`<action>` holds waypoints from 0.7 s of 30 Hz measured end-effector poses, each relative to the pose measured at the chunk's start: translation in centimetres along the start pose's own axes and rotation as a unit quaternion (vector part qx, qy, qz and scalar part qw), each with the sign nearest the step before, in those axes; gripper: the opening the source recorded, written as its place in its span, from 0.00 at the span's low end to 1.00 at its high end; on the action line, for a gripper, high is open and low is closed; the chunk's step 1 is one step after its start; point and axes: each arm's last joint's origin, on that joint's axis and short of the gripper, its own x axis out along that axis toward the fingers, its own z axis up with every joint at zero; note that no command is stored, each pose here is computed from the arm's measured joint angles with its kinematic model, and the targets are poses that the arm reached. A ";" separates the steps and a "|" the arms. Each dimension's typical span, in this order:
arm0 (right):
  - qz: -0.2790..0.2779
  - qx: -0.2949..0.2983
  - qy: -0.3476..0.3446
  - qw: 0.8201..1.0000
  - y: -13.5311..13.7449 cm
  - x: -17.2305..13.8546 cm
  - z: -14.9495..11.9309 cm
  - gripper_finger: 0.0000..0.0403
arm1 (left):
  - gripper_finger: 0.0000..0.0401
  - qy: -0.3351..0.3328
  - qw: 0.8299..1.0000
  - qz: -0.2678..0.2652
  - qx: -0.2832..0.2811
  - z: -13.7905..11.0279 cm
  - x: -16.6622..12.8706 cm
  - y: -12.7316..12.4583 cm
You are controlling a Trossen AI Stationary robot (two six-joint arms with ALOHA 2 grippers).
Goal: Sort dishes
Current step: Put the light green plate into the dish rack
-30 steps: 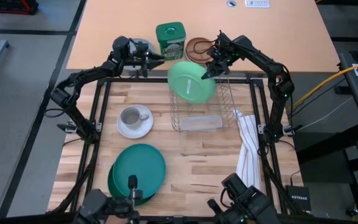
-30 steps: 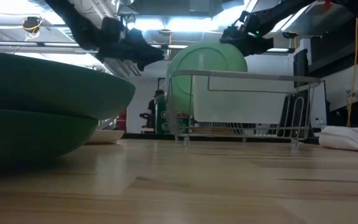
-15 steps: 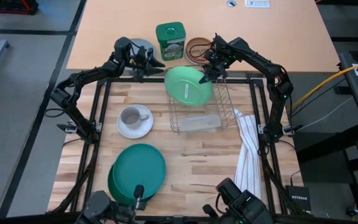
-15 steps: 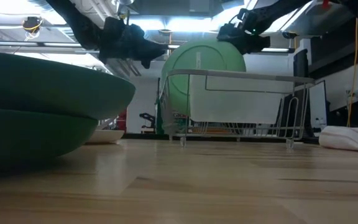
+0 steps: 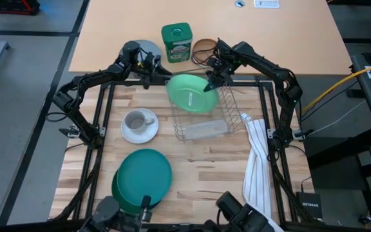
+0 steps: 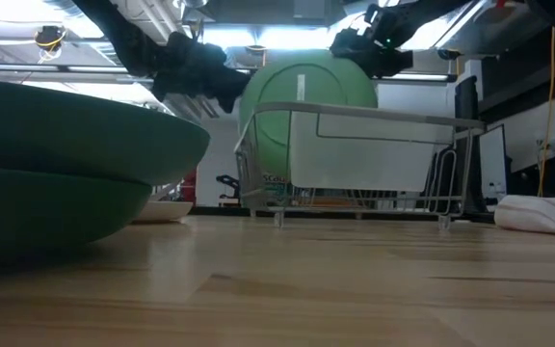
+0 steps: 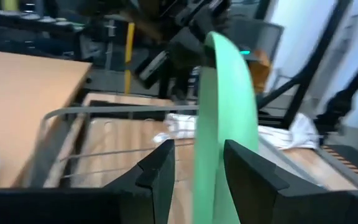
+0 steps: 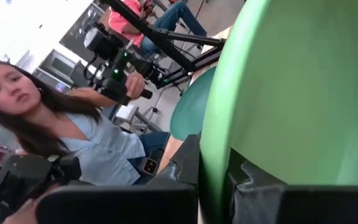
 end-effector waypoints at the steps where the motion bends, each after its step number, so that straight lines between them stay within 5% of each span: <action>1: -0.001 -0.002 0.003 1.000 0.0 0.2 0.0 0.04 | 0.32 -0.002 1.000 -0.016 -0.001 0.0 0.0 -0.1; 11: -0.002 -0.010 0.007 1.000 0.1 0.3 0.0 0.04 | 0.32 -0.004 0.995 -0.084 -0.049 0.0 0.1 -0.6; 21: 0.000 -0.010 0.007 1.000 0.1 0.3 0.0 0.04 | 0.32 -0.006 0.998 -0.067 -0.005 0.1 0.6 -0.7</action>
